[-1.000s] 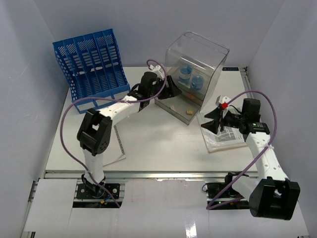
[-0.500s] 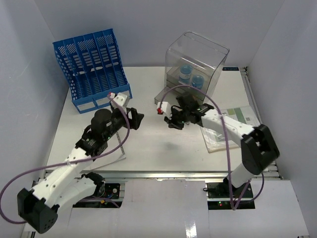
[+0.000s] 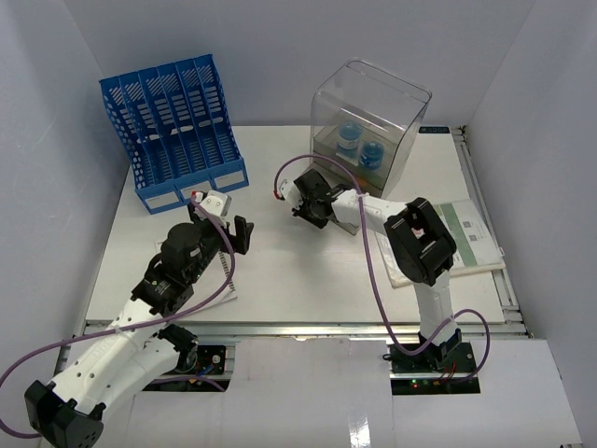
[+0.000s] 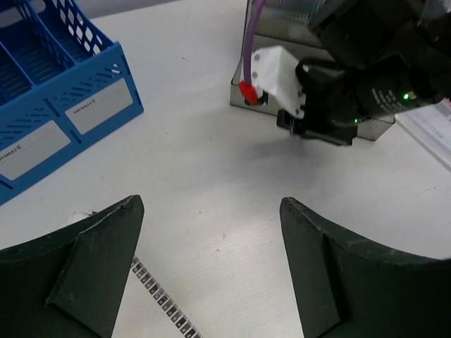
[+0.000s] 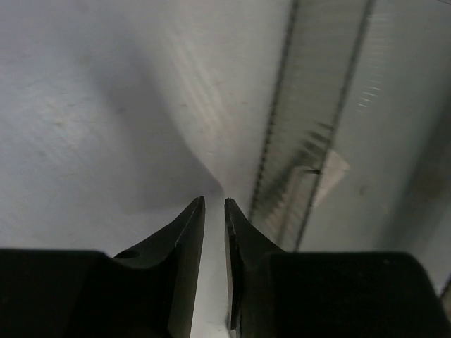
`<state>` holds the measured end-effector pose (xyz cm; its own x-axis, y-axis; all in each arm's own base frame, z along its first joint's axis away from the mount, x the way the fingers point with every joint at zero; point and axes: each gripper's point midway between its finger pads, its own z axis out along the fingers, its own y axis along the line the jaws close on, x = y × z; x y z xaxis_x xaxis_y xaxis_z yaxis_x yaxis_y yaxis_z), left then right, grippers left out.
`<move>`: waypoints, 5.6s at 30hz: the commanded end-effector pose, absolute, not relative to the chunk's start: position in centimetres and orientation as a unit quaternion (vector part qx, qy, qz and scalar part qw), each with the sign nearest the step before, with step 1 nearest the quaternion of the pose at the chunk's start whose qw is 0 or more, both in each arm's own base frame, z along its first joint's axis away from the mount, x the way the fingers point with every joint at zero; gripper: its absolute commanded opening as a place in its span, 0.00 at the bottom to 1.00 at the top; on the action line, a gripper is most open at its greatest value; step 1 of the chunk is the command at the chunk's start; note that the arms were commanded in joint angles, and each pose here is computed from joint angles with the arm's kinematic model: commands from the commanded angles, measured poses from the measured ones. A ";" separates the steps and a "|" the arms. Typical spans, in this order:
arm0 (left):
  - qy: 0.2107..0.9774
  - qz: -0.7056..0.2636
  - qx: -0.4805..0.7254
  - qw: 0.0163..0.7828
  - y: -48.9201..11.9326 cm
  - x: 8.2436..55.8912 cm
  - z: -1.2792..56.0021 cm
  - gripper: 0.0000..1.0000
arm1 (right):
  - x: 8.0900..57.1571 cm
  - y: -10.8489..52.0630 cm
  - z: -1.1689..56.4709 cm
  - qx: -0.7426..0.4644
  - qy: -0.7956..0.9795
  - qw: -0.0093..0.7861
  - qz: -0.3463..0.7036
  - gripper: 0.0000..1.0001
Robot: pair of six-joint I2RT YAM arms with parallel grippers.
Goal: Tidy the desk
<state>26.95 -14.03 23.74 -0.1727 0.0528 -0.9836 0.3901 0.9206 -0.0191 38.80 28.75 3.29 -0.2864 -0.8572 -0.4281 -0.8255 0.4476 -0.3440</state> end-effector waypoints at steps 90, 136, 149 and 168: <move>0.772 -0.412 0.083 0.477 -21.3 21.7 24.7 0.98 | 19.5 3.8 -1.2 -0.772 0.609 0.160 0.082 0.41; 0.819 -0.542 -0.156 0.105 -37.5 25.0 13.7 0.91 | 16.2 24.6 18.6 -0.750 0.439 0.387 0.308 0.08; 0.837 -0.498 -0.117 0.193 -36.2 27.2 16.3 0.00 | 16.3 24.6 19.8 -0.746 0.442 0.425 0.260 0.69; 0.844 -0.096 -0.098 0.518 -11.2 38.9 35.6 0.00 | 22.2 20.4 21.3 -0.580 0.563 0.523 0.271 0.90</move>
